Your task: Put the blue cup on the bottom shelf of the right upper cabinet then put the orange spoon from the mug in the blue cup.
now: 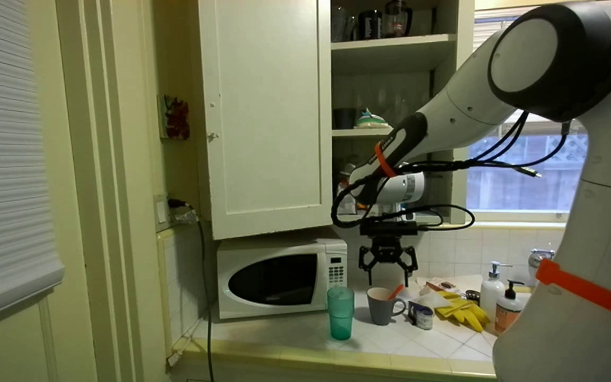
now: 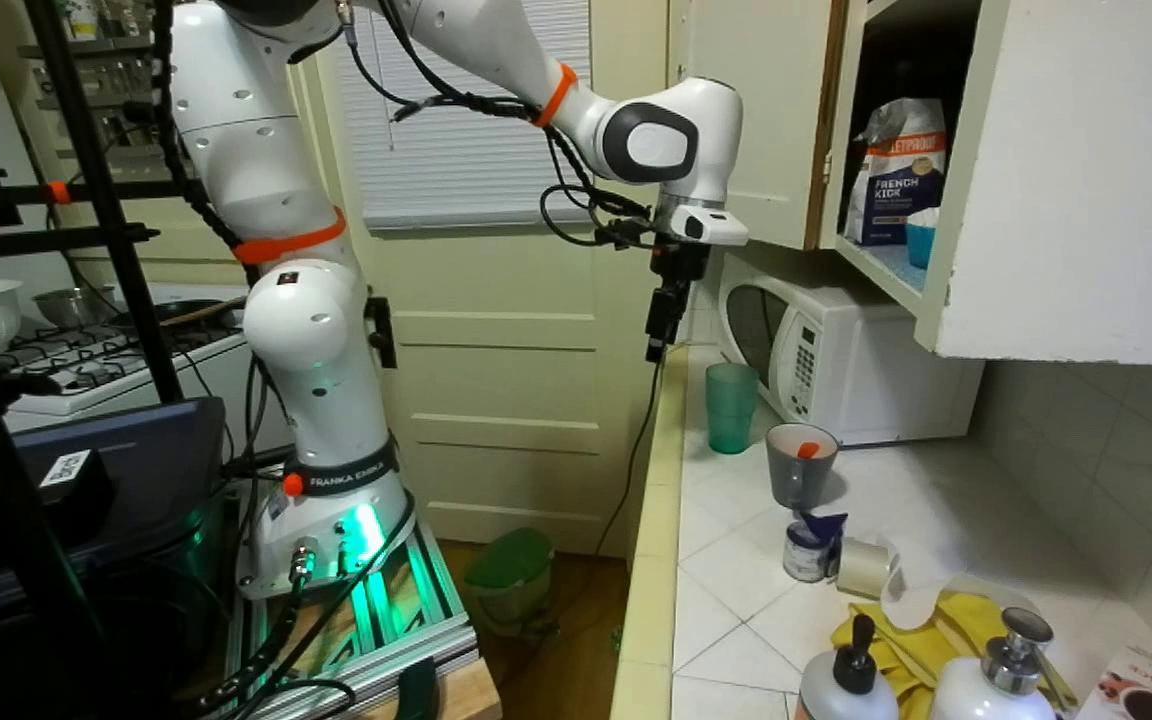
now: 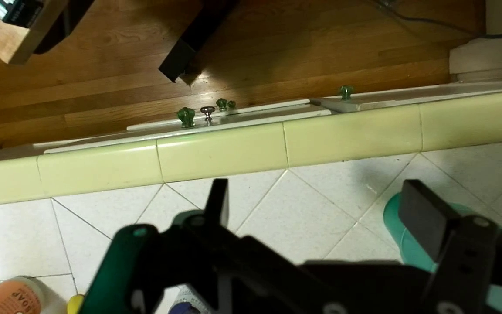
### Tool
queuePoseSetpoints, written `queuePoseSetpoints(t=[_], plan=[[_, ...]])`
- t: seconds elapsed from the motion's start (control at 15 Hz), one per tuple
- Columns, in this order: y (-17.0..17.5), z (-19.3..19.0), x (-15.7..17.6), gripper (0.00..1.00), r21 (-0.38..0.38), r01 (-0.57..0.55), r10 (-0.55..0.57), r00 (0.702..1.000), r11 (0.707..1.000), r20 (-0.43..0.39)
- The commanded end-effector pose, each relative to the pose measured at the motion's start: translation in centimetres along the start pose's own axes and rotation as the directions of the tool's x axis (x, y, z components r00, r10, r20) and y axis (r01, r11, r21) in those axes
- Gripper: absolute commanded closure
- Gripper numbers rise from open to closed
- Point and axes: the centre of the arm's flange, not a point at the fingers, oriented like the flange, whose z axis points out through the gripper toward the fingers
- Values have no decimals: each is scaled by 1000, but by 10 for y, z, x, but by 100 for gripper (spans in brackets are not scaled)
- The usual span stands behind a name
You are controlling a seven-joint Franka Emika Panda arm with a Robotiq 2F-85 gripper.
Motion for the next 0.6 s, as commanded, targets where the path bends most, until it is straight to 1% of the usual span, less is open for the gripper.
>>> queuePoseSetpoints(t=[0.0,0.13,0.27,0.53], plan=[[-4,15,23,0,-3,-86,86,996,996,-26],[-8,22,33,0,13,-110,111,992,994,-67],[-15,31,43,0,35,-114,117,990,993,-85],[-29,50,58,0,53,-113,119,986,992,-118]])
